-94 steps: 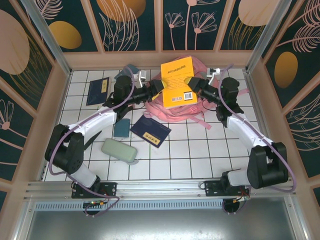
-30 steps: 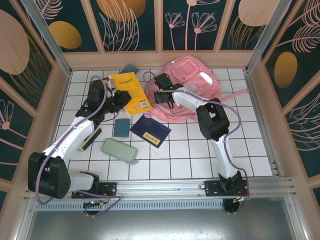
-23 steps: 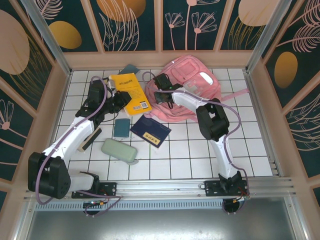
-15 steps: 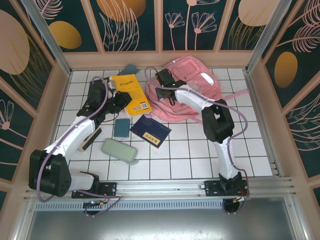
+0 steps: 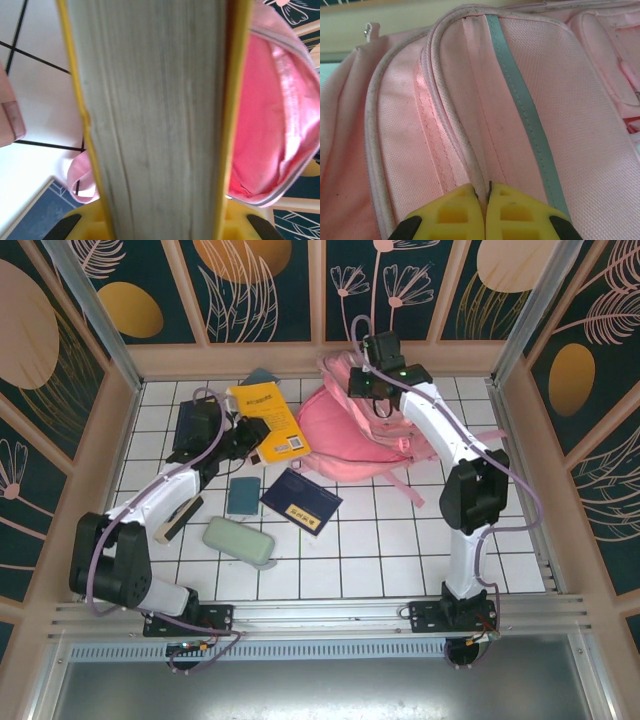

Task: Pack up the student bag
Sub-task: Open the student bag at the top-center of the table, then place the book in the student bag.

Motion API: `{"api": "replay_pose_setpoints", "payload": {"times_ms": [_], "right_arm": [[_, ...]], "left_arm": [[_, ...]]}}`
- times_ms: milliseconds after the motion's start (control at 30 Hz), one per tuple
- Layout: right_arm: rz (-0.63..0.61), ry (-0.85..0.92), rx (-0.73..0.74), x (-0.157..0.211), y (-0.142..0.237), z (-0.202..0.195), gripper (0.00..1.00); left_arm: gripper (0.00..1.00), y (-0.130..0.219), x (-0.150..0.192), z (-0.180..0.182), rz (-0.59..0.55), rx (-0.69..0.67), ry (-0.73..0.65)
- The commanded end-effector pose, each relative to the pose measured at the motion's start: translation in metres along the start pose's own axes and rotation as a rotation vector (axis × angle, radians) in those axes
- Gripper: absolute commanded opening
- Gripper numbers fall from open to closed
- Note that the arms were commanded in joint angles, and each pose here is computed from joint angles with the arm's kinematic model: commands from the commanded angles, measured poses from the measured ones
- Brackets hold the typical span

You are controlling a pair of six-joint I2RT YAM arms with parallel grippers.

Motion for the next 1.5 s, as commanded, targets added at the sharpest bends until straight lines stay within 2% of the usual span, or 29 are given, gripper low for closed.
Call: {"api": "replay_pose_setpoints", "payload": {"times_ms": [0, 233, 500, 800, 1100, 1267, 1333, 1400, 1467], "right_arm": [[-0.109, -0.073, -0.155, -0.036, 0.044, 0.019, 0.0], [-0.156, -0.138, -0.242, -0.055, 0.056, 0.022, 0.0], [-0.2, -0.224, -0.357, -0.071, 0.068, 0.024, 0.0], [-0.228, -0.257, -0.437, -0.082, 0.072, 0.031, 0.0], [-0.212, -0.257, -0.464, -0.082, 0.069, 0.035, 0.0], [-0.206, -0.261, -0.462, -0.08, 0.067, 0.031, 0.0], [-0.203, -0.261, -0.462, -0.078, 0.067, 0.03, 0.0], [-0.204, -0.261, -0.456, -0.077, 0.067, 0.028, 0.0], [-0.201, -0.263, -0.434, -0.075, 0.066, 0.022, 0.0]], "left_arm": [[0.0, -0.008, -0.002, -0.061, 0.002, 0.218, -0.065], [0.0, -0.057, 0.021, -0.094, 0.062, 0.302, -0.032], [0.0, -0.115, 0.041, -0.087, 0.108, 0.28, 0.058], [0.0, -0.178, 0.078, -0.092, 0.167, 0.271, 0.057], [0.0, -0.251, 0.125, -0.084, 0.226, 0.178, 0.033], [0.0, -0.282, 0.135, -0.07, 0.228, 0.102, -0.001], [0.09, -0.291, 0.136, -0.062, 0.224, 0.062, -0.014], [0.31, -0.293, 0.136, -0.059, 0.222, 0.037, -0.03], [0.45, -0.288, 0.133, -0.062, 0.208, 0.029, -0.051]]}}
Point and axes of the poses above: each hand's point on the last joint's axis, 136 mm out from that joint toward the fingers, its own y axis back along the fingers, its own z axis along the line the jaws close on, x = y × z, the point moved 4 cm from there along y, back along the fingers, and after that the axes turned 14 degrees about y, right-handed, at the moved point
